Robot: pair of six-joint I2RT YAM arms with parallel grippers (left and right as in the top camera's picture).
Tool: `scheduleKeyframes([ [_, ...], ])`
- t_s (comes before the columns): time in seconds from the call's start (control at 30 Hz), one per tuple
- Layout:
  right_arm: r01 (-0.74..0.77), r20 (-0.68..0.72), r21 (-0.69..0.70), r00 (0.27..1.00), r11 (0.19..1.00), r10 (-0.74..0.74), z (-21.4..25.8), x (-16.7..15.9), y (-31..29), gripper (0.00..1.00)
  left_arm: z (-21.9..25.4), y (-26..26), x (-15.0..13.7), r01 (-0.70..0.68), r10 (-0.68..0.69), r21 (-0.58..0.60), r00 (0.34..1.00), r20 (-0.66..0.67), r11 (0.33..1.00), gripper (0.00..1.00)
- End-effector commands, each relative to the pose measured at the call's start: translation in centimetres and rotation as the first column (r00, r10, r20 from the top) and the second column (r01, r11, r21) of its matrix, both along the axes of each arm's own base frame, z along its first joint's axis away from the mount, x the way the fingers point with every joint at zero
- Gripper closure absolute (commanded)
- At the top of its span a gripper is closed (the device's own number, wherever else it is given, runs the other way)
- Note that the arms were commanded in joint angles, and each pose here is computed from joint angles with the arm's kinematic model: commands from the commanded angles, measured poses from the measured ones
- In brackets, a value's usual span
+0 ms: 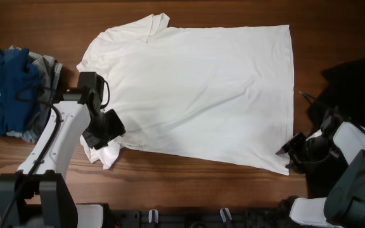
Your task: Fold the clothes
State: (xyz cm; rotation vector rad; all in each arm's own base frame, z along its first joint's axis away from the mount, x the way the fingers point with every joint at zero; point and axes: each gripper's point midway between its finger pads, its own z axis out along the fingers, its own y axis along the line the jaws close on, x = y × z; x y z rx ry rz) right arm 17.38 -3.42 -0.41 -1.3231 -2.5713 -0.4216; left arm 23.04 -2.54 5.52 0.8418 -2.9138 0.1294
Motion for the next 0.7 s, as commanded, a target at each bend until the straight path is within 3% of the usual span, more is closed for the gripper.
scheduleKeyframes([
  [0.0, 0.034, -0.018, 0.033, 0.999, 0.999, -0.033, -1.8, -1.4, 1.4, 0.53, -1.0, 0.2, -1.0, 0.013, -0.013, 0.013, 1.000, -0.011, 1.000, 0.48],
  [0.07, 0.035, 0.039, 0.071, 0.999, 0.997, -0.038, -2.2, -0.7, 2.1, 0.59, -1.2, 0.3, -1.0, 0.013, -0.013, 0.013, 1.000, -0.008, 1.000, 0.48],
  [0.13, -0.003, 0.091, 0.113, 0.996, 0.994, -0.008, -1.6, 0.1, 2.6, 0.82, -1.3, 0.4, -0.9, 0.010, -0.010, 0.021, 1.000, -0.006, 1.000, 0.48],
  [0.2, -0.056, 0.099, 0.136, 0.994, 0.989, 0.043, -0.2, 0.3, 2.6, 0.96, -1.2, 0.7, -1.1, -0.001, 0.001, 0.023, 1.000, -0.013, 1.000, 0.49],
  [0.37, -0.125, 0.163, 0.097, 0.981, 0.987, 0.108, 3.1, 2.4, 1.4, 0.96, -1.3, 1.6, -1.3, -0.021, 0.022, 0.046, 1.000, -0.022, 0.999, 0.48],
  [0.67, -0.123, 0.286, 0.066, 0.953, 0.990, 0.100, 3.5, 5.4, 0.6, 0.96, -3.0, 1.6, -1.7, -0.081, 0.082, 0.049, 0.997, -0.015, 0.996, 0.46],
])
